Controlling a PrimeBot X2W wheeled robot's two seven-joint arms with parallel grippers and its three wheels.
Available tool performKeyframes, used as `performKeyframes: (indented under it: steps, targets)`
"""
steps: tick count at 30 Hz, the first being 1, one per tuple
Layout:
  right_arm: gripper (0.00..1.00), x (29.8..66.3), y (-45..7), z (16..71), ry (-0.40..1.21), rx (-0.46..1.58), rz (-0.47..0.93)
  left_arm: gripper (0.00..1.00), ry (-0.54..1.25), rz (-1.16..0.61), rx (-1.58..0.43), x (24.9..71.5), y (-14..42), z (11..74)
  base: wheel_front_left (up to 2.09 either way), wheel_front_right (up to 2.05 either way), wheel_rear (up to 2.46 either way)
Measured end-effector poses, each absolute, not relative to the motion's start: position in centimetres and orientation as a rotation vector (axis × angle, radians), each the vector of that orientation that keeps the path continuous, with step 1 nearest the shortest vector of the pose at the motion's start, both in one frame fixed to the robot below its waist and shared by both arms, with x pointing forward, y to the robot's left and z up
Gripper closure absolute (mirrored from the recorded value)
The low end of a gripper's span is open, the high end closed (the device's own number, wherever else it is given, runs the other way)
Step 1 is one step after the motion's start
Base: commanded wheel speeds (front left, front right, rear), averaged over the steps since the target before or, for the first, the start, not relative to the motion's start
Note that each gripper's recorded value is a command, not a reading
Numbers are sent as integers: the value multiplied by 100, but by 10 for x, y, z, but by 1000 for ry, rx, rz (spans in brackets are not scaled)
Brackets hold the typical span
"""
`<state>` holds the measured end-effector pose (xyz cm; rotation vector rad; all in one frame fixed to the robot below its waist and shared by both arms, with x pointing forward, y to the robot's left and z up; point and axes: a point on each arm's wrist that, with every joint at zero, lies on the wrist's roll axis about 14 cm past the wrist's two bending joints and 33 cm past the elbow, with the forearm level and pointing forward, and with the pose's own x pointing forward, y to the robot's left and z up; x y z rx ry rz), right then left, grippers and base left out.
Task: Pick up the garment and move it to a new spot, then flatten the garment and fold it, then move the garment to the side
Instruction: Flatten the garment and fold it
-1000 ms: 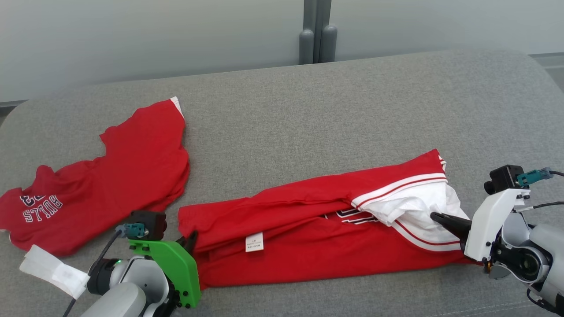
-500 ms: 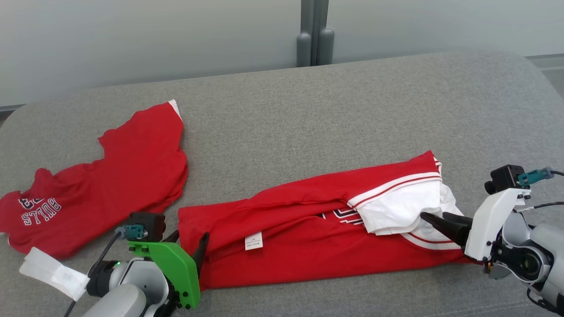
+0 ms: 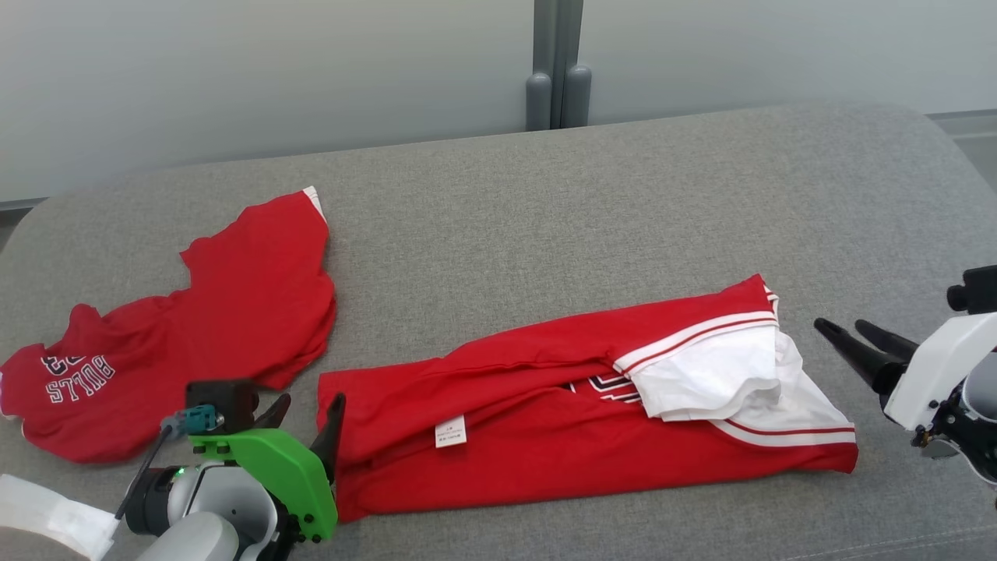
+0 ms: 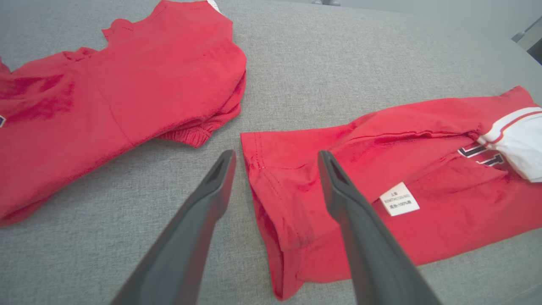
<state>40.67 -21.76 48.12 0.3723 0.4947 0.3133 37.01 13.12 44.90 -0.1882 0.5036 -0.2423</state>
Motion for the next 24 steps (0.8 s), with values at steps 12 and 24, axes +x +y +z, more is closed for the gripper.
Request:
performKeyframes:
  steps: [12, 24]
  targets:
    - [0, 430, -243, 483, 328, 352, 164, 0, 414, -219, -268, 362, 122, 469, 0, 0, 0]
    - [0, 431, -219, 441, 492, 348, 145, 0, 412, -217, -305, 353, 115, 469, 0, 0, 0]
